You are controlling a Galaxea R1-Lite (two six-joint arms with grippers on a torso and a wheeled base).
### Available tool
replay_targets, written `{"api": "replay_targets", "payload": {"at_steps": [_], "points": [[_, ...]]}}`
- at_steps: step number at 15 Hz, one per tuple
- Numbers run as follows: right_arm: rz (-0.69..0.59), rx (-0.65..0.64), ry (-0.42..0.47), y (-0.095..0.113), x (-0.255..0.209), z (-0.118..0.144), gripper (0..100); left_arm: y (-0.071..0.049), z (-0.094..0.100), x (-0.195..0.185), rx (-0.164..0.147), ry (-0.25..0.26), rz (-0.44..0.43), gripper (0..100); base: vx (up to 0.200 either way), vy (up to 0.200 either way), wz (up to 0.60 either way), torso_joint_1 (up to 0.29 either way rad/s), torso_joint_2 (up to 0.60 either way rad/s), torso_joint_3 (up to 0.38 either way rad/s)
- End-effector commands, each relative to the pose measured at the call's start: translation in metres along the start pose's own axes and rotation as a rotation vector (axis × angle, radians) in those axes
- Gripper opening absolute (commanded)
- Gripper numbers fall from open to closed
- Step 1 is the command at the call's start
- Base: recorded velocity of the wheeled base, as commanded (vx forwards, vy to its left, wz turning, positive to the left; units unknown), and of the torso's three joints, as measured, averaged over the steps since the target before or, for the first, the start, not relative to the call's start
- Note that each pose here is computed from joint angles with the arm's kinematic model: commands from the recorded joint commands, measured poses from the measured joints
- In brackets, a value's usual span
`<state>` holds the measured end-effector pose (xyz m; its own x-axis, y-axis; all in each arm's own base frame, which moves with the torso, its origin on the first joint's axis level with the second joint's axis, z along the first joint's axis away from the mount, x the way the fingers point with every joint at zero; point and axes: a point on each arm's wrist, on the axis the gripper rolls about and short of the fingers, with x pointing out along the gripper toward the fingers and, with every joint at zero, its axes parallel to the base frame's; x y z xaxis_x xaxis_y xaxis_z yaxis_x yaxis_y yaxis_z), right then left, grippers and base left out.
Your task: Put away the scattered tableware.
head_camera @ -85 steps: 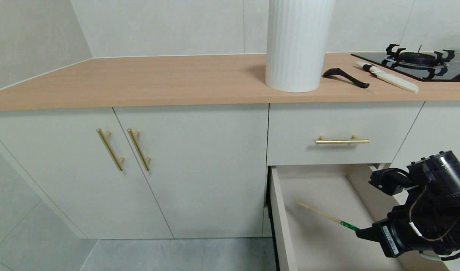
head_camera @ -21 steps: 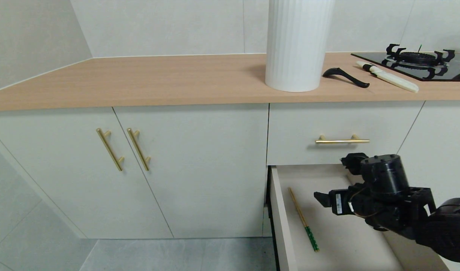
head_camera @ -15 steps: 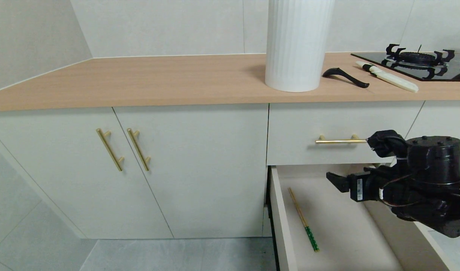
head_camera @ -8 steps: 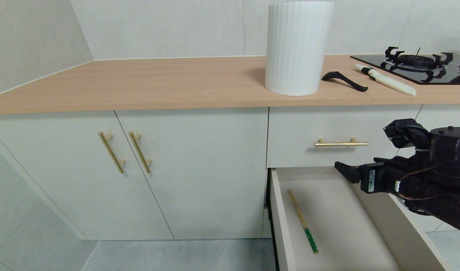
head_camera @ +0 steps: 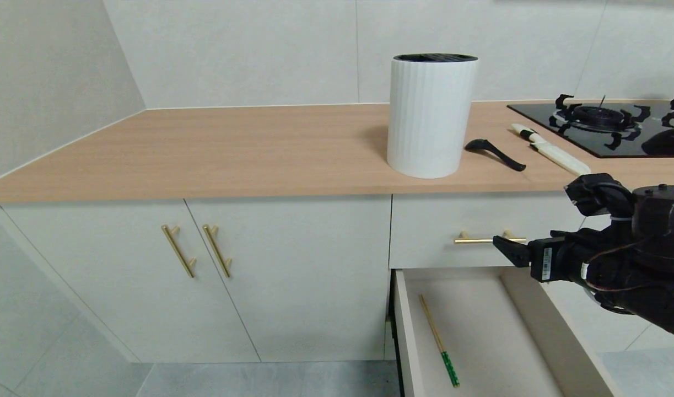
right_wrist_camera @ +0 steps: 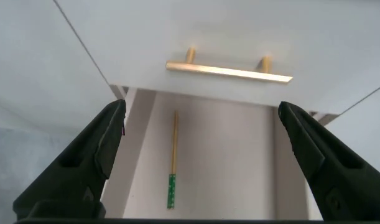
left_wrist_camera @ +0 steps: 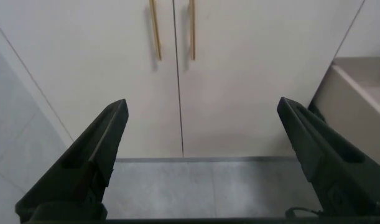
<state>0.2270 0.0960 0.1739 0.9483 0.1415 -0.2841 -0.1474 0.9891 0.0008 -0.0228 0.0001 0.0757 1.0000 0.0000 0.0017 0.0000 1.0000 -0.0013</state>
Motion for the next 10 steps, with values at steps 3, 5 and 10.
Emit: {"api": "replay_targets", "payload": {"at_steps": [3, 5, 10], "points": [[-0.010, 0.002, 0.006, -0.0023, 0.0021, -0.0011, 100, 0.0000, 0.0000, 0.0000, 0.000, 0.000, 0.000, 100, 0.000, 0.000, 0.00, 0.181, -0.47, -0.290], [-0.013, 0.001, 0.014, -0.0027, 0.0041, -0.0025, 100, 0.0000, 0.0000, 0.0000, 0.000, 0.000, 0.000, 100, 0.000, 0.000, 0.00, 0.193, -0.48, -0.278], [-0.015, 0.000, 0.026, -0.0026, 0.0070, -0.0048, 100, 0.0000, 0.0000, 0.0000, 0.000, 0.000, 0.000, 100, 0.000, 0.000, 0.00, 0.172, -0.40, -0.233]]}}
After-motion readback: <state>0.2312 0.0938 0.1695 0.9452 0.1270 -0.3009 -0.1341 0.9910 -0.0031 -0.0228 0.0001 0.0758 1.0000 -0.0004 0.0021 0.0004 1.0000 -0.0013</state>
